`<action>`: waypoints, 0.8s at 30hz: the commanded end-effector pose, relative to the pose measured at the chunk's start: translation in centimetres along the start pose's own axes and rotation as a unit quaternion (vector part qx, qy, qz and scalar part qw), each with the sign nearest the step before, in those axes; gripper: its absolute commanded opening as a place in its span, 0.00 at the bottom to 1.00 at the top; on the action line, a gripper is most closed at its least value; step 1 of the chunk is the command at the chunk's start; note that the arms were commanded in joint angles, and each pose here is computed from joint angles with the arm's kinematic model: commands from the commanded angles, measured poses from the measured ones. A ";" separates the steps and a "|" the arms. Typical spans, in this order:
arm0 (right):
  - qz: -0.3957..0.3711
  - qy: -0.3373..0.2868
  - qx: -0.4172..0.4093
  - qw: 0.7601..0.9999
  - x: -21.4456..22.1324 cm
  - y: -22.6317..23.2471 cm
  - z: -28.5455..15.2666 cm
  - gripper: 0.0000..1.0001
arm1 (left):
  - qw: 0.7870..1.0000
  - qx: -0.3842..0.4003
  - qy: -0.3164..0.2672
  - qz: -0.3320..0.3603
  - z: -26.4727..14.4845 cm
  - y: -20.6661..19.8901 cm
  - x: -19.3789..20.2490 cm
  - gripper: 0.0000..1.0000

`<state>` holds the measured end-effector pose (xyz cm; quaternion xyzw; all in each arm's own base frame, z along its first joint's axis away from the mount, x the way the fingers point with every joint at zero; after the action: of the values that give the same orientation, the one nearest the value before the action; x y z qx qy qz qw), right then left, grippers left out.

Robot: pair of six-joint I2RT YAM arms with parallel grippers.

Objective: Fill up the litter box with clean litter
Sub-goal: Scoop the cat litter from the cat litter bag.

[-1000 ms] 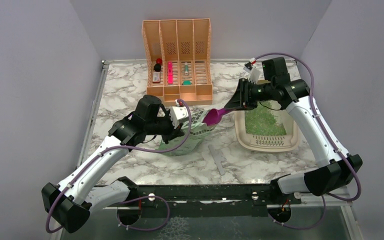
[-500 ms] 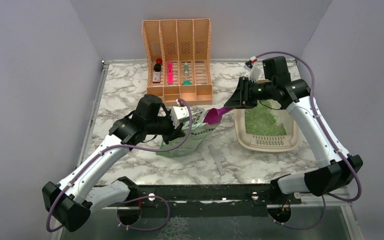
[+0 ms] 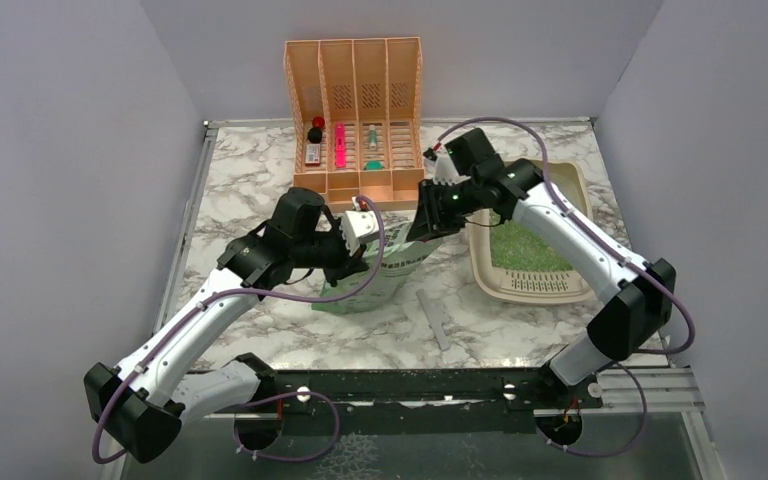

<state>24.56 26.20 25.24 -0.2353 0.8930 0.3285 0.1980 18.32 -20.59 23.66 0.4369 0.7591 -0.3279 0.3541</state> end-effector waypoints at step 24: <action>-0.041 0.086 0.067 0.993 1.3 -0.3 8.0 0.01 | 0.998 -0.057 -0.034 0.016 -0.6 1.4 -2.1 0.00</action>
<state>26.52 30.59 22.73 -0.2701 0.9096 0.2405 0.2042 19.96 -19.80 23.74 0.4156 0.7758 -0.2813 0.3824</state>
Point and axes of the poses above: each gripper's point midway between its finger pads, its own z axis out along the fingers, its own y axis along the line the jaws close on, x = y × z, the point moved 3 cm from there along -z, back along the fingers, and after that the axes turned 11 degrees about -z, right-handed, at the moved point
